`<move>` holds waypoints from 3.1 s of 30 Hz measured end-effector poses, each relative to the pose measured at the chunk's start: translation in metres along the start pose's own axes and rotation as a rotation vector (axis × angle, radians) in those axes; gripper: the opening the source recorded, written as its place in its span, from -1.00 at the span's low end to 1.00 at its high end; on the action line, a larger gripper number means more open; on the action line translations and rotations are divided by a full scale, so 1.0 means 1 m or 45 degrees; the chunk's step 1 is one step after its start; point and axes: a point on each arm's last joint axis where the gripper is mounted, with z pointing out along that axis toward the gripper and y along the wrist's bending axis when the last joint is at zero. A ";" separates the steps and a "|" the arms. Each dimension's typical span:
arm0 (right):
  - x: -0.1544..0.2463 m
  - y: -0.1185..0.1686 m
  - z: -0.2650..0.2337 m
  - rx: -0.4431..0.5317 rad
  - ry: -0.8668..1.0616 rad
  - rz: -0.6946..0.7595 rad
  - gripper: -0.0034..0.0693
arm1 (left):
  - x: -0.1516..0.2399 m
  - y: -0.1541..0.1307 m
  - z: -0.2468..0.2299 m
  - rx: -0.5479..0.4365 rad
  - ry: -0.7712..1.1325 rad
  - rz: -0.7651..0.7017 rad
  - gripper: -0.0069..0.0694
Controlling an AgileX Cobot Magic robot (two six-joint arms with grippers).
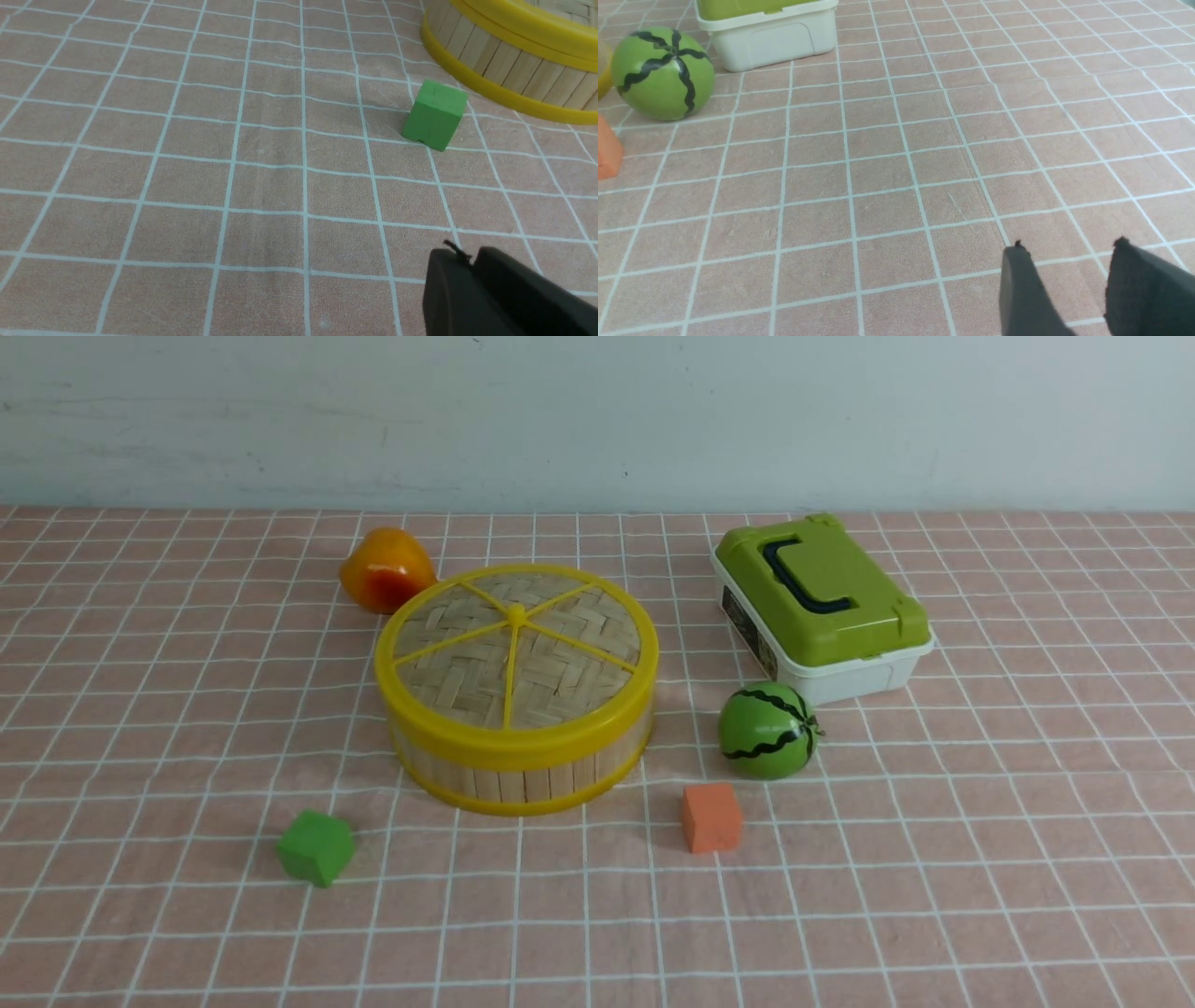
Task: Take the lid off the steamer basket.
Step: Use the left arm to lift the lid of the steamer
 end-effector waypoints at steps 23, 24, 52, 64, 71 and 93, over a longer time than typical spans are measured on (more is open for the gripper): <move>0.000 0.000 0.000 0.000 0.000 0.000 -0.24 | -0.062 -0.011 -0.026 0.173 -0.967 -0.001 -0.61; 0.000 0.000 0.000 0.000 0.000 0.000 -0.24 | -0.065 -0.012 -0.028 0.187 -1.016 -0.015 -0.61; 0.000 0.000 0.000 0.000 0.000 0.000 -0.24 | -0.223 -0.060 0.052 0.074 0.214 -0.292 -0.85; 0.000 0.000 0.000 0.000 0.000 0.000 -0.24 | -0.240 -0.168 0.215 0.222 0.884 0.132 -0.85; 0.000 0.000 0.000 0.000 0.000 0.000 -0.24 | -0.229 -0.213 0.279 0.000 0.923 0.433 -0.77; 0.000 0.000 0.000 0.000 0.000 0.000 -0.24 | -0.190 -0.240 0.359 -0.083 0.909 0.480 0.25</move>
